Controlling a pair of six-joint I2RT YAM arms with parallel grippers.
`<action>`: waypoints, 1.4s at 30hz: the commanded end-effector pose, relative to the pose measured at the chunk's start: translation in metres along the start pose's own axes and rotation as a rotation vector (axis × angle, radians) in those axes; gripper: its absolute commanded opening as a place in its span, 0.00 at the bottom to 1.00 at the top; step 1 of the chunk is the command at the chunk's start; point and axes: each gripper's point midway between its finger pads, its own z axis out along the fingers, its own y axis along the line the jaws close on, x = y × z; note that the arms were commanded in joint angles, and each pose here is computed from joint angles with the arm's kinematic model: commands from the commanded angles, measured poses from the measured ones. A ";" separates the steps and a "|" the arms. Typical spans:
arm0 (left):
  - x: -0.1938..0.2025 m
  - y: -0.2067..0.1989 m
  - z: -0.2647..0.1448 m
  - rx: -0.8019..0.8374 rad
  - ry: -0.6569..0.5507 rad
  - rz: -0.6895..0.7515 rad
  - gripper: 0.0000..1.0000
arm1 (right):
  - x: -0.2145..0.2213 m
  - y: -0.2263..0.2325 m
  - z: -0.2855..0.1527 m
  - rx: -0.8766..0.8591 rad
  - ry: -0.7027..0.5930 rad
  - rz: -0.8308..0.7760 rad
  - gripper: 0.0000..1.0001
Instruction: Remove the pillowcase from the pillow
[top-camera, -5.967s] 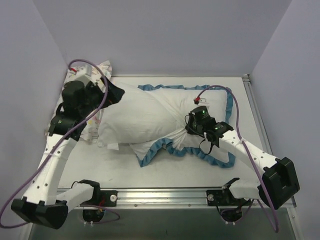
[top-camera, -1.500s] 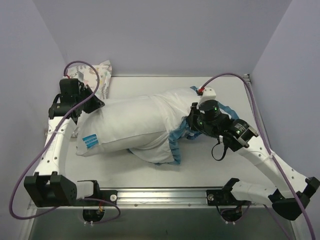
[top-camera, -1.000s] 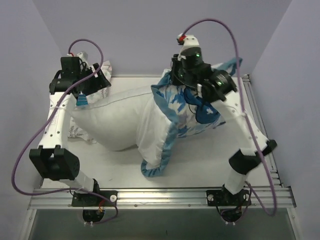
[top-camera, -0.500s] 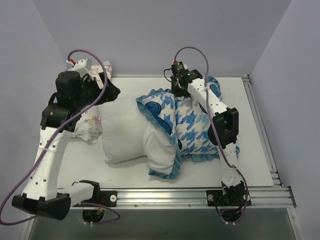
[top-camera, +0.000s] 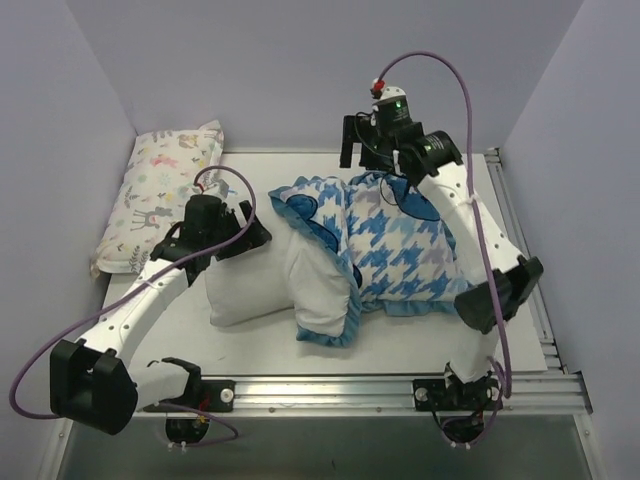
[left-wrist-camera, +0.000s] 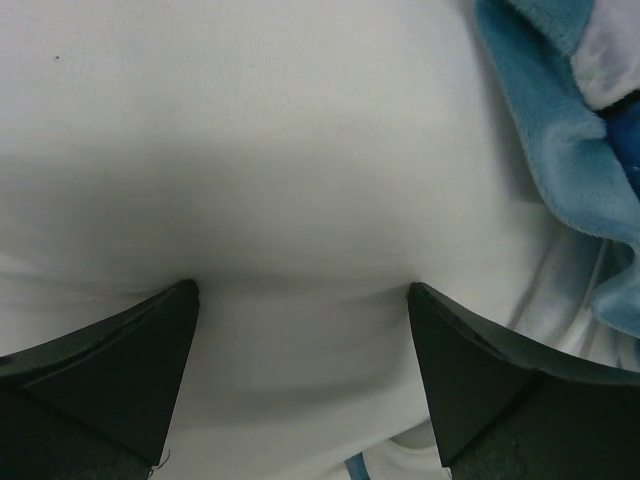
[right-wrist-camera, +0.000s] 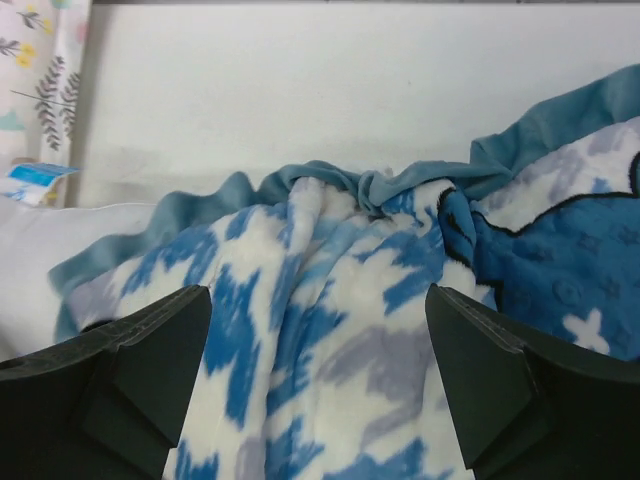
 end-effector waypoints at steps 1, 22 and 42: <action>-0.005 -0.004 0.013 0.022 -0.040 -0.045 0.94 | -0.008 0.001 -0.047 0.011 -0.078 -0.034 0.93; -0.036 0.026 0.027 -0.154 -0.094 -0.021 0.00 | 0.169 -0.088 -0.019 0.285 0.156 -0.082 0.14; -0.188 0.106 -0.096 -0.218 -0.416 -0.256 0.00 | 0.121 -0.198 -0.074 0.401 0.003 0.294 0.00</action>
